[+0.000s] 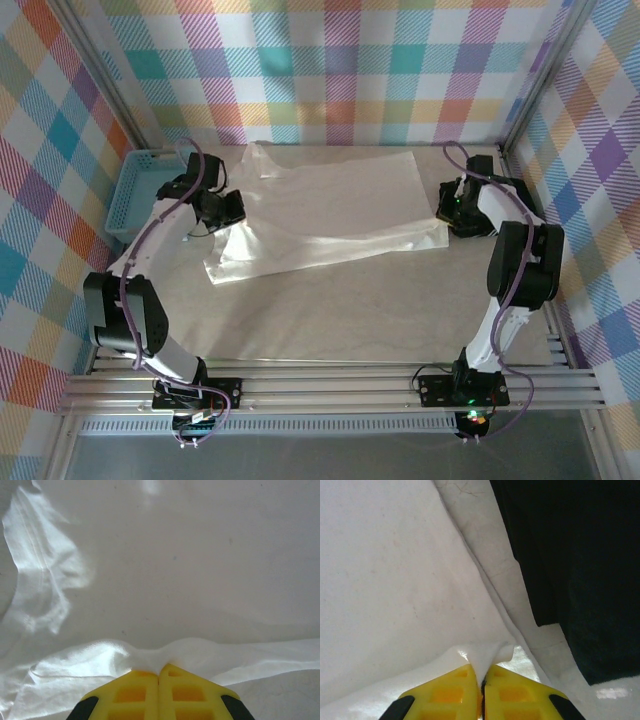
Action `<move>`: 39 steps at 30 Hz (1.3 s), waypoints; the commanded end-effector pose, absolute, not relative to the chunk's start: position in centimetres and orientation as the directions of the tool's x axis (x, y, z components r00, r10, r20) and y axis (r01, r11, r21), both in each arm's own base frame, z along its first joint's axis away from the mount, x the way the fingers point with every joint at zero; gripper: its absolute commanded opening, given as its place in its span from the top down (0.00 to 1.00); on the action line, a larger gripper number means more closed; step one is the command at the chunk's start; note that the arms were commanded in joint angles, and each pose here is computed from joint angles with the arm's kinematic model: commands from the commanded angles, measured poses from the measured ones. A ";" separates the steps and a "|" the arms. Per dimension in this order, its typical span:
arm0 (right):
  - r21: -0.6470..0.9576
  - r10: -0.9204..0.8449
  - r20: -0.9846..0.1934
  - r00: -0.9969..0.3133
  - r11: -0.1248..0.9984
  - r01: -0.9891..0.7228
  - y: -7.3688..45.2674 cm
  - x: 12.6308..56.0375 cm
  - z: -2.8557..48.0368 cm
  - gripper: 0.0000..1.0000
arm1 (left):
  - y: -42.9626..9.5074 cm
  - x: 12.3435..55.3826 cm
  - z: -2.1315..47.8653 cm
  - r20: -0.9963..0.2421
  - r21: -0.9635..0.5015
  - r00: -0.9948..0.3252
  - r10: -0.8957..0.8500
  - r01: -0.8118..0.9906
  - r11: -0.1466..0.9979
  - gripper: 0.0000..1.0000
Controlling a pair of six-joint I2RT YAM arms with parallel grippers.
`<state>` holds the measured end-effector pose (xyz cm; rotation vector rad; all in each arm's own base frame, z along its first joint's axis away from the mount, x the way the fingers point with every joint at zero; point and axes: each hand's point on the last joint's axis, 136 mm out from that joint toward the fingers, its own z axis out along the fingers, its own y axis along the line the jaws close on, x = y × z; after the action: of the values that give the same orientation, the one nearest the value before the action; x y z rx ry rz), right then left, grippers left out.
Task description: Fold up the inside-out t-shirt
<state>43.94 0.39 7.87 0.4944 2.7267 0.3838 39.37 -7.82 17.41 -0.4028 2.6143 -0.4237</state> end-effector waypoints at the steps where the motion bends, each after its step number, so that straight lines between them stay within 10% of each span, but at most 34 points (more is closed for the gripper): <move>1: 0.341 0.345 -0.289 -0.893 0.909 0.241 1.7 45.1 8.7 0.91 | -6.3 40.5 18.5 -0.422 -0.341 -0.835 -0.354 -0.215 0.915 1.00; 14: 0.318 0.339 -0.303 -0.891 0.917 0.241 2.4 51.7 6.6 0.80 | -3.9 47.6 15.0 -0.427 -0.328 -0.802 -0.418 -0.293 0.898 1.00; 20: 0.295 0.311 -0.355 -0.881 0.932 0.210 1.9 53.6 8.5 0.54 | -2.4 52.1 12.7 -0.410 -0.319 -0.792 -0.453 -0.341 0.885 0.60; 30: 0.457 0.297 -0.328 -0.897 0.881 0.125 7.9 45.4 9.3 0.50 | -6.4 43.2 13.7 -0.436 -0.567 -0.696 -0.571 -0.281 0.775 0.46; 39: 0.481 0.252 -0.296 -0.921 0.873 0.084 10.6 48.7 6.3 0.53 | -9.1 39.0 12.2 -0.434 -0.535 -0.764 -0.477 -0.208 0.819 0.45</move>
<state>46.59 10.12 5.80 0.2619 2.7370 0.6254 38.98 -8.14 10.51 -0.5631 2.4840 -0.5867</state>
